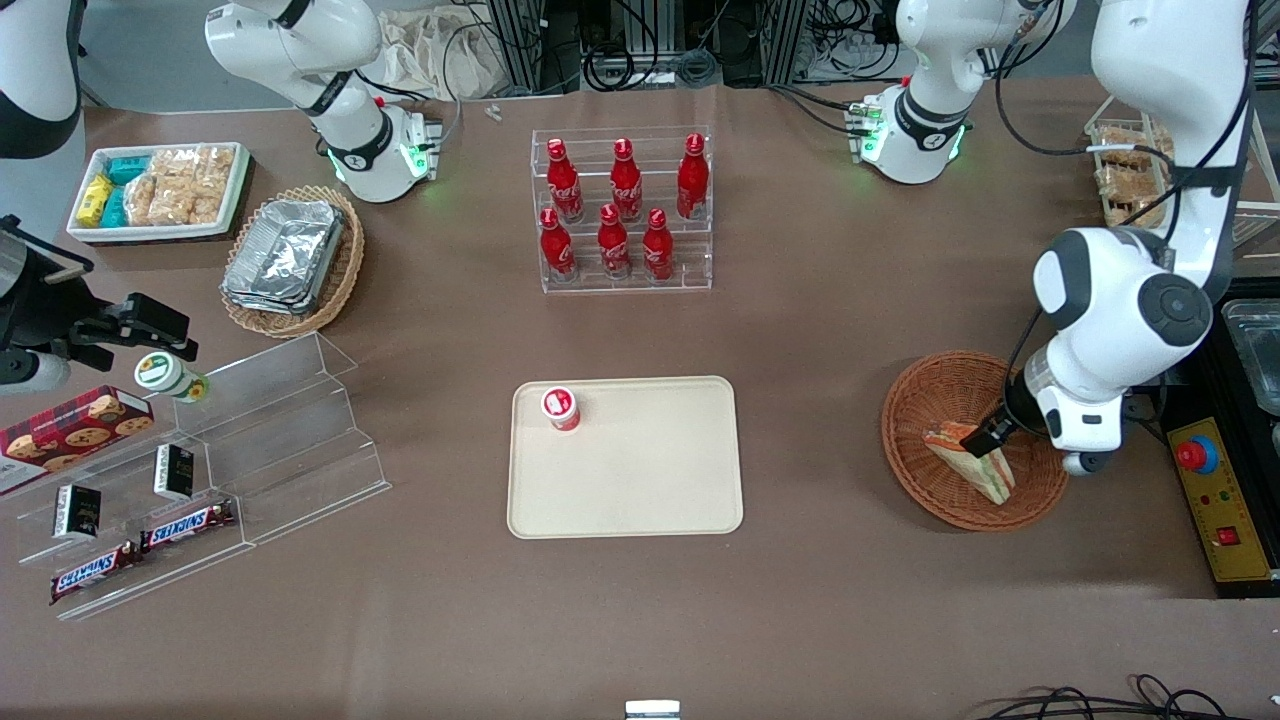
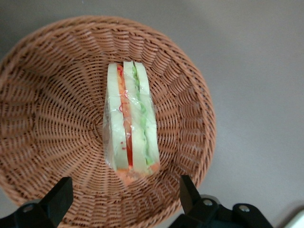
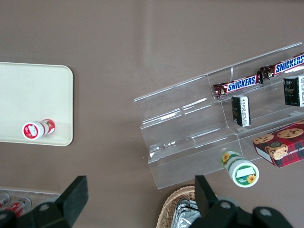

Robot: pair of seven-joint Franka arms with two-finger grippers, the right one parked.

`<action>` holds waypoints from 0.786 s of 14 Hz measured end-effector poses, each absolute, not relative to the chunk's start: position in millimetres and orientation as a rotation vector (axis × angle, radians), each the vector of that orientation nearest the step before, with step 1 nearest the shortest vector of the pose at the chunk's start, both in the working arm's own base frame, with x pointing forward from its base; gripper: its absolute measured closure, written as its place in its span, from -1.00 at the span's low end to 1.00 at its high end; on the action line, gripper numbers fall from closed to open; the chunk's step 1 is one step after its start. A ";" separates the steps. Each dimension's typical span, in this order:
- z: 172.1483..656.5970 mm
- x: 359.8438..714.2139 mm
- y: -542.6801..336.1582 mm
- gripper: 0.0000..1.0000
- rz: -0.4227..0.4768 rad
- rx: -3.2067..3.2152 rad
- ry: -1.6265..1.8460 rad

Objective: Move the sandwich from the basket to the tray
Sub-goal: 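Lower the left gripper and close it on the wrapped sandwich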

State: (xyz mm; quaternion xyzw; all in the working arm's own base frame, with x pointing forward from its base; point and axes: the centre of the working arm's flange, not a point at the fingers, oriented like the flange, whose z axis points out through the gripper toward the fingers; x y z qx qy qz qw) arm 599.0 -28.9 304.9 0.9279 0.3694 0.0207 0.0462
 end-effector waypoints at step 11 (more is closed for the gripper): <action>249.3 606.4 -10.4 -0.25 0.088 2.783 1.227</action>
